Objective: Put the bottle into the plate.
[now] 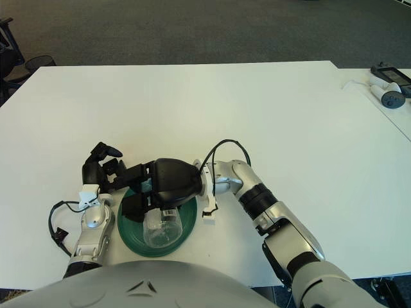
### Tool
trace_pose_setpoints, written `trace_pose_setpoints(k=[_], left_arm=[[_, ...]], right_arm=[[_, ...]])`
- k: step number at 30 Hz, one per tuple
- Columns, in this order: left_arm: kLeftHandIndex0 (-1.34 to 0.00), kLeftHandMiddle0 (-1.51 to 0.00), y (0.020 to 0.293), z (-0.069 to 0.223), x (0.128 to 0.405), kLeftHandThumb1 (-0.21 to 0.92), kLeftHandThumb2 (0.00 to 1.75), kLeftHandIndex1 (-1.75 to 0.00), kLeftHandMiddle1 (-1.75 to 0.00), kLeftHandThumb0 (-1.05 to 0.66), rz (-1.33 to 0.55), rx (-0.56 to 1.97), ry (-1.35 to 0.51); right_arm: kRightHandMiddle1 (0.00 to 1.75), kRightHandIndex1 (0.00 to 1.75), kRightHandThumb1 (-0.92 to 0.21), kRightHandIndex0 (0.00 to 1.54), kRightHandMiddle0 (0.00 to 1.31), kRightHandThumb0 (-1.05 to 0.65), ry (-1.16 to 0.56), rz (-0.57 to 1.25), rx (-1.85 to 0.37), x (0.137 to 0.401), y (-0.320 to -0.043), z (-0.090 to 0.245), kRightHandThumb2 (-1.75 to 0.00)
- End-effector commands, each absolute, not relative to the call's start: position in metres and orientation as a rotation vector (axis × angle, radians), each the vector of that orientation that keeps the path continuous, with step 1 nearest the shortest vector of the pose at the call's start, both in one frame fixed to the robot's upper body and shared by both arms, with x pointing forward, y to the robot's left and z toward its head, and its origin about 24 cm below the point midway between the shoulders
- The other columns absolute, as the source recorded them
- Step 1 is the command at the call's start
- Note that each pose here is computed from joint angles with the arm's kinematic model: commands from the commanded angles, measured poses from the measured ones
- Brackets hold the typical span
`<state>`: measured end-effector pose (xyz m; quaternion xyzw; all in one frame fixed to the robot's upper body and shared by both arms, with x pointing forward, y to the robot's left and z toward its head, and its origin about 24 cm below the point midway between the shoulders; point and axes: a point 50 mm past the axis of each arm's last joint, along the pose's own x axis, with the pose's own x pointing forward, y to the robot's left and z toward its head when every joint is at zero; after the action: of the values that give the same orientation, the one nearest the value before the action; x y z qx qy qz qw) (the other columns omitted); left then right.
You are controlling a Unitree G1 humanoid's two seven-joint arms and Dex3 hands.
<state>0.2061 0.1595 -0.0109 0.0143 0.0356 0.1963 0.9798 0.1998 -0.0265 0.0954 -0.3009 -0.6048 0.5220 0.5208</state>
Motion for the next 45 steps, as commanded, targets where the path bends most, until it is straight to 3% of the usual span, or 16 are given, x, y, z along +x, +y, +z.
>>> trace_pose_setpoints(k=[1, 21, 34, 40, 45], left_arm=[[-0.8, -1.33, 0.16, -0.024, 0.199, 0.09, 1.6, -1.75, -1.75, -0.57, 0.4, 0.043, 0.15], [-0.81, -1.34, 0.158, -0.026, 0.201, 0.08, 1.6, -1.75, -1.75, -0.57, 0.4, 0.034, 0.153], [-0.79, -1.35, 0.159, -0.024, 0.201, 0.1, 1.58, -1.75, -1.75, -0.57, 0.412, 0.072, 0.158], [-0.77, -1.33, 0.158, -0.024, 0.202, 0.12, 1.56, -1.75, -1.75, -0.56, 0.418, 0.069, 0.168], [-0.75, -1.32, 0.158, -0.025, 0.202, 0.14, 1.53, -1.75, -1.75, -0.54, 0.417, 0.055, 0.172]], right_arm=[[1.75, 1.75, -0.37, 1.25, 0.57, -0.46, -1.487, 1.215, -0.742, 0.208, -0.023, 0.102, -1.24], [1.75, 1.75, -0.41, 1.27, 0.54, -0.45, -1.511, 1.196, -0.814, 0.22, -0.016, 0.102, -1.2], [1.75, 1.75, -0.41, 1.17, 0.54, -0.45, -1.508, 1.162, -0.751, 0.227, -0.014, 0.112, -1.2], [1.75, 1.75, -0.41, 1.09, 0.54, -0.45, -1.494, 1.148, -0.729, 0.228, -0.015, 0.115, -1.2], [1.75, 1.75, -0.45, 0.92, 0.51, -0.44, -1.488, 1.169, -0.775, 0.228, -0.016, 0.115, -1.15]])
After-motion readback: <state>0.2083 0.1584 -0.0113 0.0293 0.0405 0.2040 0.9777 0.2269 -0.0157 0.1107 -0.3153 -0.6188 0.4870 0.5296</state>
